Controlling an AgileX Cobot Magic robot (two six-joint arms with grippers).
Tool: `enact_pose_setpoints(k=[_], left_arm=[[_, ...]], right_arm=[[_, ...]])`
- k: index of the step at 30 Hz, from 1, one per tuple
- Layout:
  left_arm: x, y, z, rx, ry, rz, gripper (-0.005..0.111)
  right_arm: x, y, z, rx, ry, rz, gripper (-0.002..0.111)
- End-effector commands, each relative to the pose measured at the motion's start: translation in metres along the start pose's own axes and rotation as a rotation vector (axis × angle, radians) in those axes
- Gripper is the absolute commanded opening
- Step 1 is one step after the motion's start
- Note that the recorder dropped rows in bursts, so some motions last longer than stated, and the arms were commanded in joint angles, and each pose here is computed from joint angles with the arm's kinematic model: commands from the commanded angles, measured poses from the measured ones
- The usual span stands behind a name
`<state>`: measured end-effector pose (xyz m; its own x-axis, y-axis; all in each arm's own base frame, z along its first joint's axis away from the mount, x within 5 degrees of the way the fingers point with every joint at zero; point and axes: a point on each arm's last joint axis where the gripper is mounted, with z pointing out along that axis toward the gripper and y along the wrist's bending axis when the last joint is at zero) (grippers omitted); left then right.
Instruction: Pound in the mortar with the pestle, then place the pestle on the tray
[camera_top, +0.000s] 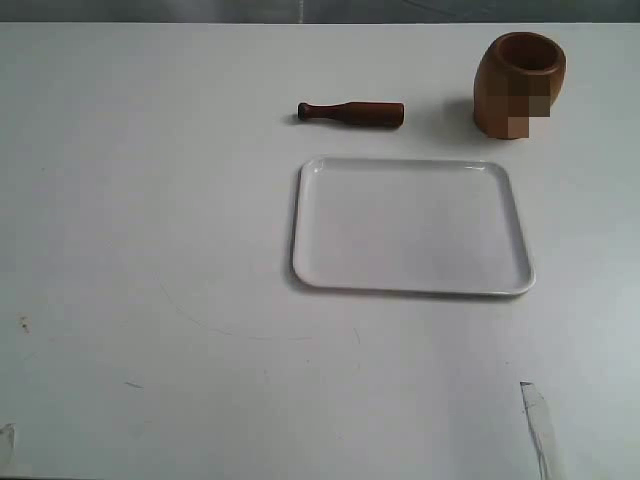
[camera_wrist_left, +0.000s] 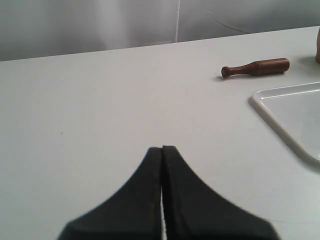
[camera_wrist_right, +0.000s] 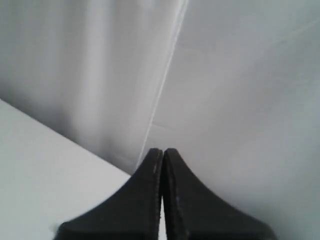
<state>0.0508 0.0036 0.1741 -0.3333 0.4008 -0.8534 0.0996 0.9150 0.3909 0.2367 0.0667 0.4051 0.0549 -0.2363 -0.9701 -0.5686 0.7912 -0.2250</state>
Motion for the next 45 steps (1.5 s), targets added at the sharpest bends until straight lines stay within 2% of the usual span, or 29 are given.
enact_pose_setpoints(k=[1,2,4,8,11,14,18,20,22,26,31,34,39,45], left_arm=[[0.0,-0.001,0.0,0.008,-0.007,-0.012,0.0],[0.0,-0.001,0.0,0.008,-0.007,-0.012,0.0],[0.0,-0.001,0.0,0.008,-0.007,-0.012,0.0],[0.0,-0.001,0.0,0.008,-0.007,-0.012,0.0],[0.0,-0.001,0.0,0.008,-0.007,-0.012,0.0],[0.0,-0.001,0.0,0.008,-0.007,-0.012,0.0],[0.0,-0.001,0.0,0.008,-0.007,-0.012,0.0],[0.0,-0.001,0.0,0.008,-0.007,-0.012,0.0],[0.0,-0.001,0.0,0.008,-0.007,-0.012,0.0],[0.0,-0.001,0.0,0.008,-0.007,-0.012,0.0],[0.0,-0.001,0.0,0.008,-0.007,-0.012,0.0],[0.0,-0.001,0.0,0.008,-0.007,-0.012,0.0],[0.0,-0.001,0.0,0.008,-0.007,-0.012,0.0],[0.0,-0.001,0.0,0.008,-0.007,-0.012,0.0]], right_arm=[[0.02,0.002,0.033,-0.083,0.071,0.05,0.0],[0.024,0.001,0.039,-0.059,0.087,0.047,0.0],[0.032,-0.01,0.047,0.07,0.123,0.021,0.0],[0.036,-0.043,0.038,0.454,0.179,-0.047,0.0],[0.036,-0.059,0.026,0.669,0.215,-0.084,0.0],[0.039,-0.07,0.013,0.826,0.318,-0.183,0.0],[0.046,-0.078,-0.001,0.972,0.454,-0.177,0.0],[0.051,-0.076,-0.002,0.944,0.538,-0.211,0.0],[0.058,-0.071,0.0,0.855,0.623,-0.219,0.0],[0.071,-0.049,0.016,0.521,0.669,-0.156,0.0],[0.076,-0.007,0.047,0.044,0.697,-0.194,0.0],[0.072,0.014,0.069,-0.163,0.724,-0.145,0.0],[0.059,0.039,0.116,-0.299,0.728,-0.223,0.0],[0.057,0.062,0.186,-0.368,0.707,-0.317,0.0]])
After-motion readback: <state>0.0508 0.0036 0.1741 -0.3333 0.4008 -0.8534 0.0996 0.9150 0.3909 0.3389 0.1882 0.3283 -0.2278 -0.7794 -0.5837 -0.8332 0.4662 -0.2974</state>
